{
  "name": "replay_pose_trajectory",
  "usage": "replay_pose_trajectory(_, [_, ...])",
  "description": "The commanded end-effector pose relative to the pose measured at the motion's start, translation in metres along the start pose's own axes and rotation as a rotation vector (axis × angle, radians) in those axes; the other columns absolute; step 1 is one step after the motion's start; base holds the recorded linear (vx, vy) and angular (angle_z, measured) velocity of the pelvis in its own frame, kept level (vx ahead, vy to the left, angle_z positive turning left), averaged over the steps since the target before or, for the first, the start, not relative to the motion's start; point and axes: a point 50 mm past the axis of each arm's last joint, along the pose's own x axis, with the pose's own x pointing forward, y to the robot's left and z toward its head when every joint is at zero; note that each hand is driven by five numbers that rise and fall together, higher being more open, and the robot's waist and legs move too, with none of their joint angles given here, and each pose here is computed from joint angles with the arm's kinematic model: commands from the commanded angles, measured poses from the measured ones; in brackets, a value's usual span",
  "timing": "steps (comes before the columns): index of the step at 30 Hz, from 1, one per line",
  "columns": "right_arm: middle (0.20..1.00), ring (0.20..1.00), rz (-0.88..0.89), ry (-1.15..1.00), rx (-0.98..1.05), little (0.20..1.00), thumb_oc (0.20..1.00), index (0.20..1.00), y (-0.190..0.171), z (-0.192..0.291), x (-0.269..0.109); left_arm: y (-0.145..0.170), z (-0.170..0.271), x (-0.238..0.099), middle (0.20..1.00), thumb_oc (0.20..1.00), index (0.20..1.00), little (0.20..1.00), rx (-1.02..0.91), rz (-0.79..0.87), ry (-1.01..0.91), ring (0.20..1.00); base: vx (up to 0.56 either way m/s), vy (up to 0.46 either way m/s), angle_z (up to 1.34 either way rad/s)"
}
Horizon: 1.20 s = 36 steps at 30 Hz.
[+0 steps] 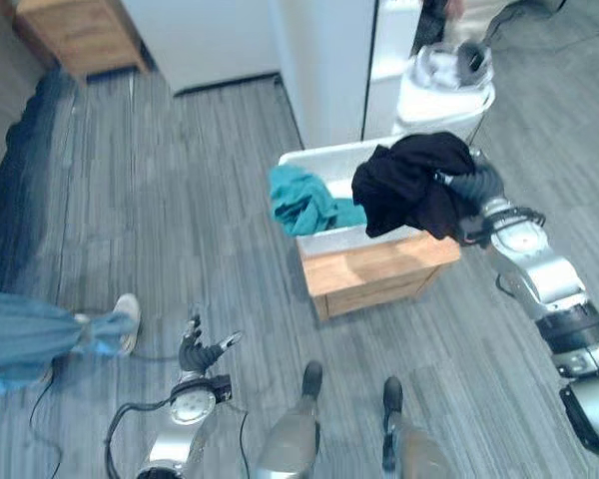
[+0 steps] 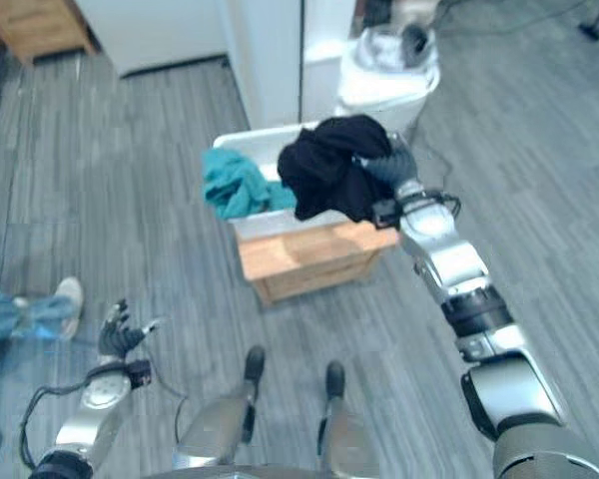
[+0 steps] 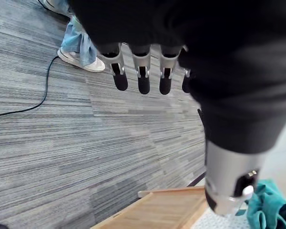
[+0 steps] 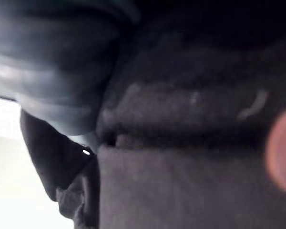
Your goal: Tidy up the quilt and then pick up the clothes from the bed and put them into the laundry hamper.
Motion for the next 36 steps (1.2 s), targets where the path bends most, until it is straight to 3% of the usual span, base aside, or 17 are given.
replay_pose_trajectory(1, [0.2, 0.2, -0.043, -0.22, -0.159, 0.2, 0.2, 0.2, -0.007, 0.061, 0.015, 0.008, 0.046, 0.01, 1.0, 1.0, 1.0, 1.0, -0.034, 0.034, -0.192, 1.0, -0.15, 0.014, 0.19])
replay_pose_trajectory(8, [0.2, 0.2, -0.135, -0.221, -0.346, 0.2, 0.2, 0.2, -0.021, 0.072, 0.033, 0.012, 0.077, 0.004, 1.0, 1.0, 1.0, 1.0, -0.065, 0.022, -0.339, 1.0, -0.05, -0.004, 0.33])
replay_pose_trajectory(13, [0.2, 0.2, -0.228, -0.232, -0.37, 0.2, 0.2, 0.2, -0.032, 0.076, 0.039, 0.008, 0.078, 0.003, 1.0, 1.0, 1.0, 1.0, -0.052, -0.007, -0.334, 1.0, 0.04, -0.017, 0.11])
replay_pose_trajectory(18, [0.2, 0.2, -0.39, -0.327, -0.364, 0.2, 0.2, 0.2, -0.066, 0.1, 0.041, 0.006, 0.071, 0.005, 1.0, 1.0, 1.0, 1.0, -0.032, -0.047, -0.293, 1.0, 0.06, -0.066, 0.09])
replay_pose_trajectory(24, [0.2, 0.2, -0.434, -0.299, -0.447, 0.2, 0.2, 0.2, -0.081, 0.115, 0.041, 0.005, 0.069, 0.003, 1.0, 1.0, 1.0, 1.0, -0.035, -0.07, -0.29, 1.0, 0.06, -0.093, -0.05])
replay_pose_trajectory(28, [0.2, 0.2, -0.37, -0.161, -0.528, 0.2, 0.2, 0.2, -0.082, 0.098, 0.046, -0.004, 0.069, 0.001, 1.0, 1.0, 1.0, 1.0, -0.036, -0.104, -0.296, 1.0, 0.02, -0.059, -0.08])
replay_pose_trajectory(29, [1.0, 1.0, -0.344, -0.072, -0.573, 1.0, 1.0, 1.0, -0.078, 0.081, 0.049, -0.009, 0.069, 0.001, 1.0, 1.0, 1.0, 1.0, -0.024, -0.118, -0.306, 1.0, 0.0, 0.0, 0.0])
replay_pose_trajectory(36, [1.0, 1.0, -0.32, 0.075, -0.614, 1.0, 1.0, 1.0, -0.06, 0.042, 0.053, -0.015, 0.075, 0.004, 1.0, 1.0, 1.0, 1.0, -0.055, -0.087, -0.327, 1.0, 0.02, -0.034, -0.01])
